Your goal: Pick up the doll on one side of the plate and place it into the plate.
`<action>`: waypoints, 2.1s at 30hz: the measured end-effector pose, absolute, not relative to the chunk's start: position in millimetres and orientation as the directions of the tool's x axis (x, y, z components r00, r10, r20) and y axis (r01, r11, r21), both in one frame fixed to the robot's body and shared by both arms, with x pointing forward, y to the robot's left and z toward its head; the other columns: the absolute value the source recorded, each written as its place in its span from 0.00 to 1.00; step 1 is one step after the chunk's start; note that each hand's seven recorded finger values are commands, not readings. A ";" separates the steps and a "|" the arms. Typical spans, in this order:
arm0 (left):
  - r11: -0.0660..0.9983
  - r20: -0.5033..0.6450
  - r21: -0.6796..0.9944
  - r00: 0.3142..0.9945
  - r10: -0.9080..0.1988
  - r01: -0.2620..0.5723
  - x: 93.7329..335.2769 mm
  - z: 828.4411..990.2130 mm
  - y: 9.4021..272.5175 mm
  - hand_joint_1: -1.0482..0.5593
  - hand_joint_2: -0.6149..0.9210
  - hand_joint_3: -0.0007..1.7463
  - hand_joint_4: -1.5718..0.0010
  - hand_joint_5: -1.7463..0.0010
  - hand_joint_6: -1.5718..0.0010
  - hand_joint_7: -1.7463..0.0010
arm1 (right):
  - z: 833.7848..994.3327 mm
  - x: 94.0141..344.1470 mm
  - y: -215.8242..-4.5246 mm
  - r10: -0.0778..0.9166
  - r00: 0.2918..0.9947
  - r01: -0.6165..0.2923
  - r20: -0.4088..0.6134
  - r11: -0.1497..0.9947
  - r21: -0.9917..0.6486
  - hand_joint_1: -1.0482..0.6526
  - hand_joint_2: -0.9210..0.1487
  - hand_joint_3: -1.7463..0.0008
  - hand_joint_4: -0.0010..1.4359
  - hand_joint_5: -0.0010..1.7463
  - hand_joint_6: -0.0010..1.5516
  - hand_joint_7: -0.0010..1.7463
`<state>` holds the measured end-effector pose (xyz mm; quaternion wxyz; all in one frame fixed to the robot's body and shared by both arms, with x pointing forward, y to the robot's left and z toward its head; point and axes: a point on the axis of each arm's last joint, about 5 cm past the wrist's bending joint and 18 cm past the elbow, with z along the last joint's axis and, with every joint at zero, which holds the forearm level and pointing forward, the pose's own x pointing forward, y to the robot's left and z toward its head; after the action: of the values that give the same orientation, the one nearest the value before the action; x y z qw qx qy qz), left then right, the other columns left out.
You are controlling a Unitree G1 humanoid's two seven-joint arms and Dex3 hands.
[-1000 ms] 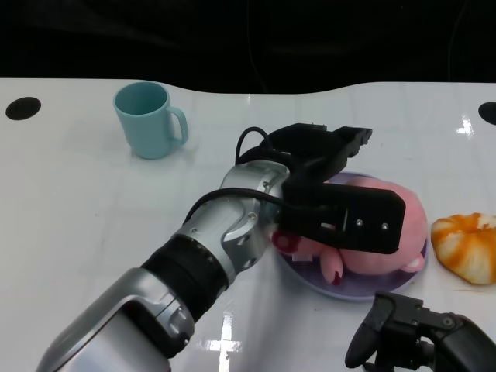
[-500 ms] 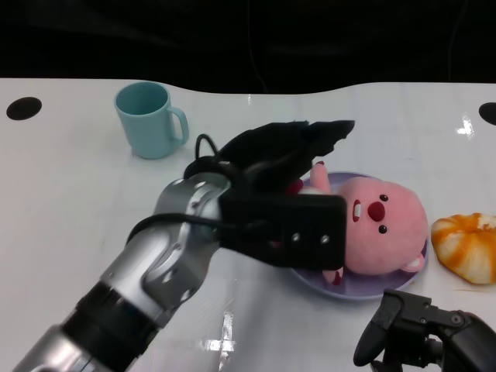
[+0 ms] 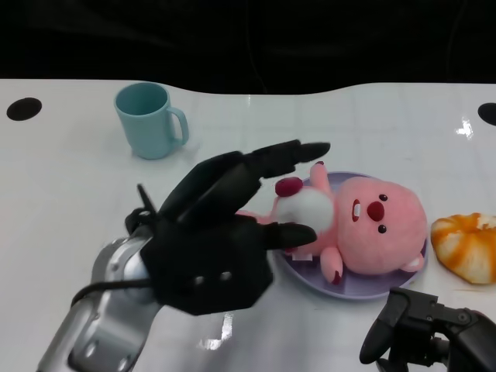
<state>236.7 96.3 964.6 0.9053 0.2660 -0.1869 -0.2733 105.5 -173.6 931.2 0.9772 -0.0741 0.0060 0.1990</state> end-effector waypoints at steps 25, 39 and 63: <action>0.902 0.065 0.049 0.899 -0.432 0.430 172.4 940.1 155.2 0.52 0.71 0.73 0.53 0.10 0.56 0.26 | 935.1 105.6 -172.1 0.391 0.920 -0.392 -0.037 0.908 -0.149 0.50 0.35 0.37 0.45 1.00 0.37 0.82; 0.862 -0.191 -0.318 0.864 -0.465 0.394 141.5 933.9 160.3 0.50 0.75 0.74 0.52 0.00 0.60 0.06 | 935.8 105.5 -172.9 0.388 0.921 -0.390 -0.043 0.909 -0.146 0.50 0.34 0.38 0.44 1.00 0.37 0.83; 0.841 -0.305 -0.431 0.825 -0.477 0.327 154.7 912.2 165.4 0.49 0.76 0.71 0.50 0.00 0.61 0.00 | 935.1 103.5 -176.1 0.383 0.922 -0.386 -0.051 0.911 -0.145 0.52 0.33 0.38 0.44 1.00 0.37 0.82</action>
<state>154.7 165.4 912.2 0.9374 -0.1832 0.2043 -0.2144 103.5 -176.1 935.1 0.9774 -0.0761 0.0107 0.1968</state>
